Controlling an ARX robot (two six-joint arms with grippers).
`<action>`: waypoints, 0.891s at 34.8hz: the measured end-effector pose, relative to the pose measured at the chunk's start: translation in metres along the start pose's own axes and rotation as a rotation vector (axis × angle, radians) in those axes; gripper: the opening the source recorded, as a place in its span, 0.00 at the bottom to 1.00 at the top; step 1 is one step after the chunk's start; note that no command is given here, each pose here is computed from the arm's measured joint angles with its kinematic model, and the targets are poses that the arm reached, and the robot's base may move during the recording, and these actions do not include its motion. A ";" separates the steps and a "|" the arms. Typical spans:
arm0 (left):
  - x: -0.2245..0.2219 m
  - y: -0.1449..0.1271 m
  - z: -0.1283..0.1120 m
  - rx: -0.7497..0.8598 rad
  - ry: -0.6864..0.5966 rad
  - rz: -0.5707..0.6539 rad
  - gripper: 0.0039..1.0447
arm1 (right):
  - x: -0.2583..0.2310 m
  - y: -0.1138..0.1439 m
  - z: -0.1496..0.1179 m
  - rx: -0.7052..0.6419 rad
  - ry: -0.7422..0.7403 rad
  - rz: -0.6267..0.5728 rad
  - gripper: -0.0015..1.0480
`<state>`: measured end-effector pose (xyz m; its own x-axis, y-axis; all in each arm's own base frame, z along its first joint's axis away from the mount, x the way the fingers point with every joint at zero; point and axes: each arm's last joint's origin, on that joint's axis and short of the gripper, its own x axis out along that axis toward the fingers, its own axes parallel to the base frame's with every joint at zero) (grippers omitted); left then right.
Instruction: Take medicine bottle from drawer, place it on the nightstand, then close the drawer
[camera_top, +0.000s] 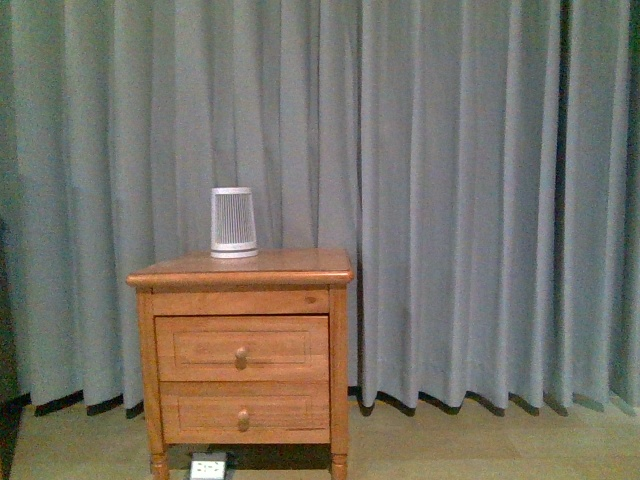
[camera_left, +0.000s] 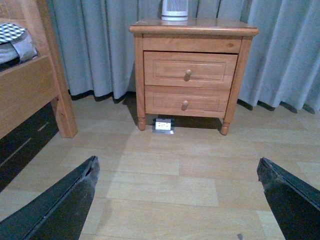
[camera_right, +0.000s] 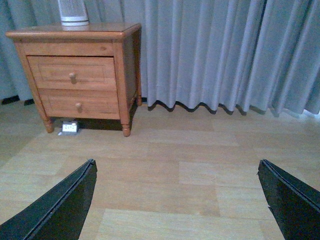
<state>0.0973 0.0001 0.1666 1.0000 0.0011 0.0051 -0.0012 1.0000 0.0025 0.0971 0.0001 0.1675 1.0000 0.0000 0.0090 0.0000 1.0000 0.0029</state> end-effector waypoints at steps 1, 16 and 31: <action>0.000 0.000 0.000 0.000 0.000 0.000 0.94 | 0.000 0.000 0.000 0.000 0.000 0.000 0.93; 0.000 0.000 0.000 0.000 0.000 0.000 0.94 | 0.000 0.000 0.000 0.000 0.000 0.000 0.93; 0.000 0.000 0.000 0.000 0.000 0.000 0.94 | 0.000 0.000 0.000 0.000 0.000 0.000 0.93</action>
<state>0.0973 0.0001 0.1666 1.0000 0.0011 0.0051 -0.0012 1.0000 0.0025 0.0971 0.0001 0.1675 1.0000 0.0000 0.0090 0.0000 1.0000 0.0029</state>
